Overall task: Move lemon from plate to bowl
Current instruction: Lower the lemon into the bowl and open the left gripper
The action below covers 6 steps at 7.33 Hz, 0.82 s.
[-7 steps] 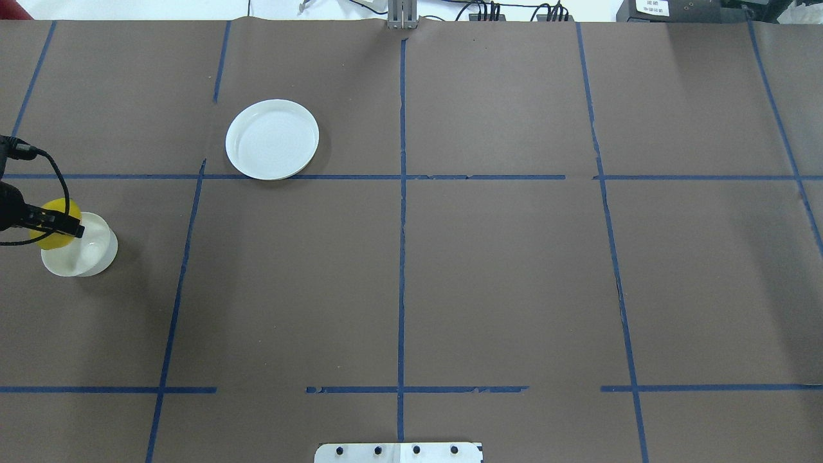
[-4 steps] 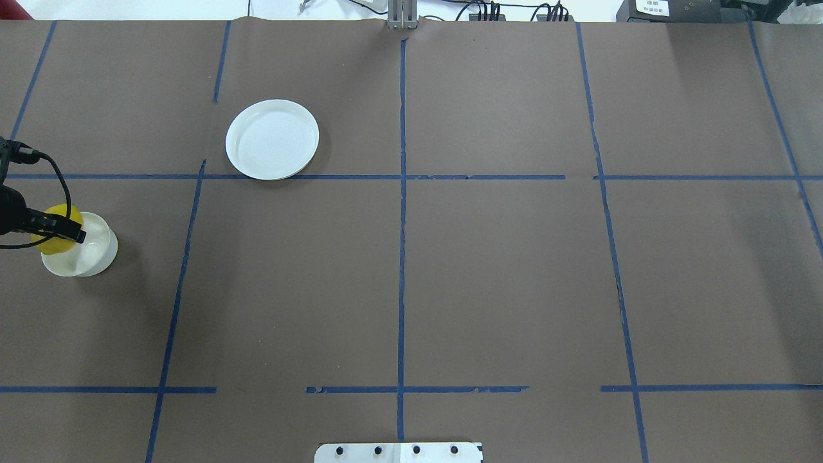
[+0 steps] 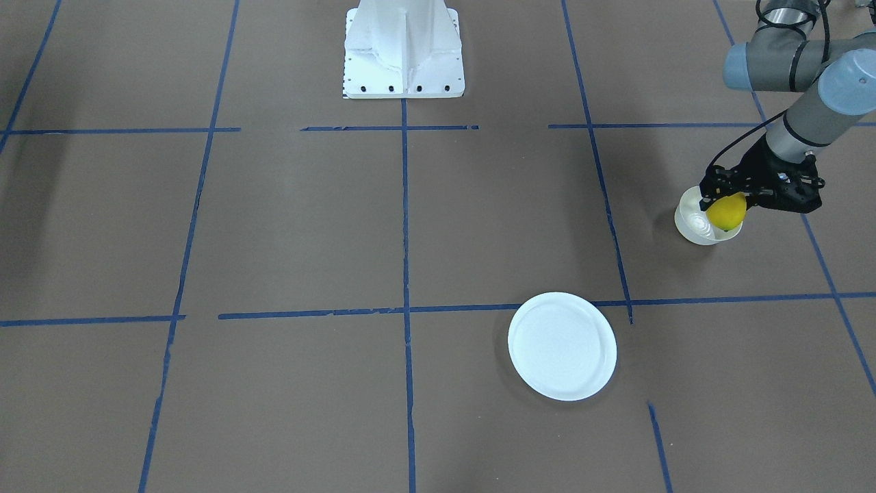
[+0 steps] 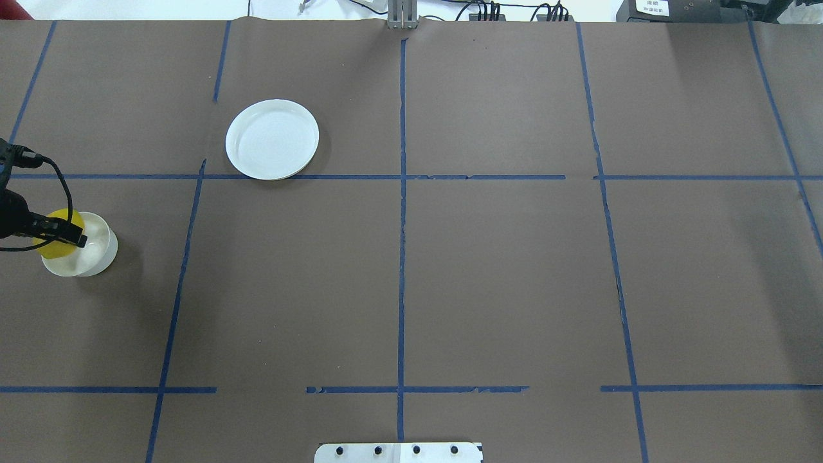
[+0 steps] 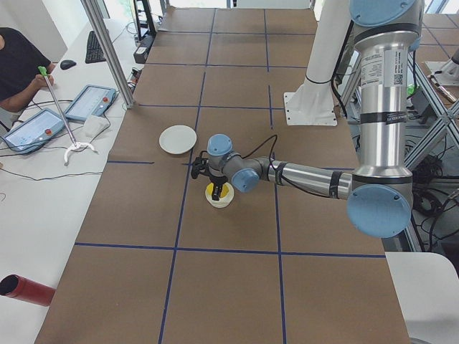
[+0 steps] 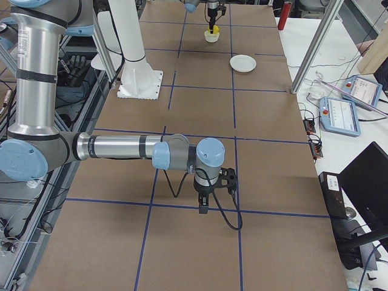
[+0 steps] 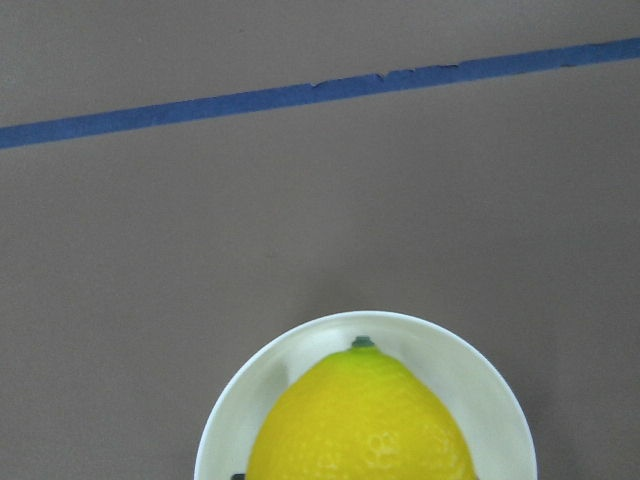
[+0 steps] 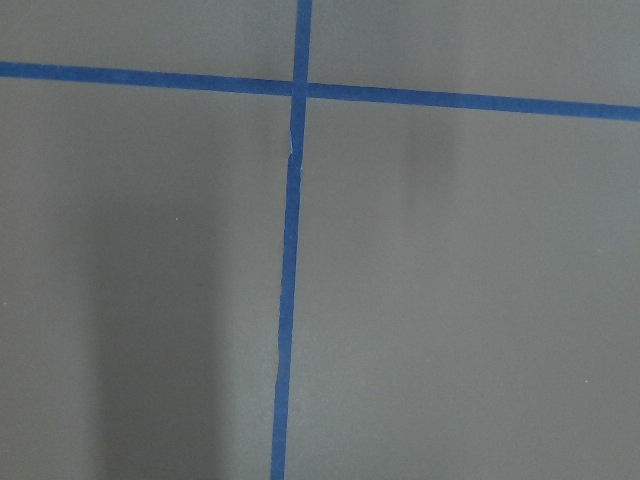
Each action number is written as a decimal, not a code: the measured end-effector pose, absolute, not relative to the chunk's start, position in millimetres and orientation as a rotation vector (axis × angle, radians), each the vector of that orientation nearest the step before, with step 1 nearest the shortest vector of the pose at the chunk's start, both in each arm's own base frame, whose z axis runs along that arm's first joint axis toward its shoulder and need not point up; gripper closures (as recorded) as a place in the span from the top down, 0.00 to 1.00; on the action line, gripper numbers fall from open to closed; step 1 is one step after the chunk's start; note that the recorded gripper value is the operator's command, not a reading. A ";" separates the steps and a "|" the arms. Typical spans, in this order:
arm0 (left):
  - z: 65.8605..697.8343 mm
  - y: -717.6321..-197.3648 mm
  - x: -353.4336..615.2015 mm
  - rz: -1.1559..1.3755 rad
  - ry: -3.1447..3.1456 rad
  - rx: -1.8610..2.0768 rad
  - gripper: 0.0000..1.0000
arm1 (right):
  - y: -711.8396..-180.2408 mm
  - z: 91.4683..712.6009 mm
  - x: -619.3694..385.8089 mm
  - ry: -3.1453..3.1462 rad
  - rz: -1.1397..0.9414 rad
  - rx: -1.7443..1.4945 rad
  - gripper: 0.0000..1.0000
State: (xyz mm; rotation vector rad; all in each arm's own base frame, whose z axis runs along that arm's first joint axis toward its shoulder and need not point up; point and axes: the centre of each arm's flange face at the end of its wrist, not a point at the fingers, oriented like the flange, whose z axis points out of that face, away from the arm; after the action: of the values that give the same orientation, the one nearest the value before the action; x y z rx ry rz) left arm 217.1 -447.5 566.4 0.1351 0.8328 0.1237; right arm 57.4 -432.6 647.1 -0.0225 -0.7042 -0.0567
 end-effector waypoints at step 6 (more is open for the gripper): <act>562.0 -434.5 209.4 0.148 0.893 0.092 1.00 | -432.6 647.1 57.4 -0.704 -0.057 -0.022 1.00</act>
State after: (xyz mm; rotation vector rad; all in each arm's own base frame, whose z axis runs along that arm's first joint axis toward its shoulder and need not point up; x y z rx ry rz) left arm 209.4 -434.5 562.0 0.0920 0.8928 0.1480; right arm 57.4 -432.6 647.1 -0.0225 -0.7042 -0.0566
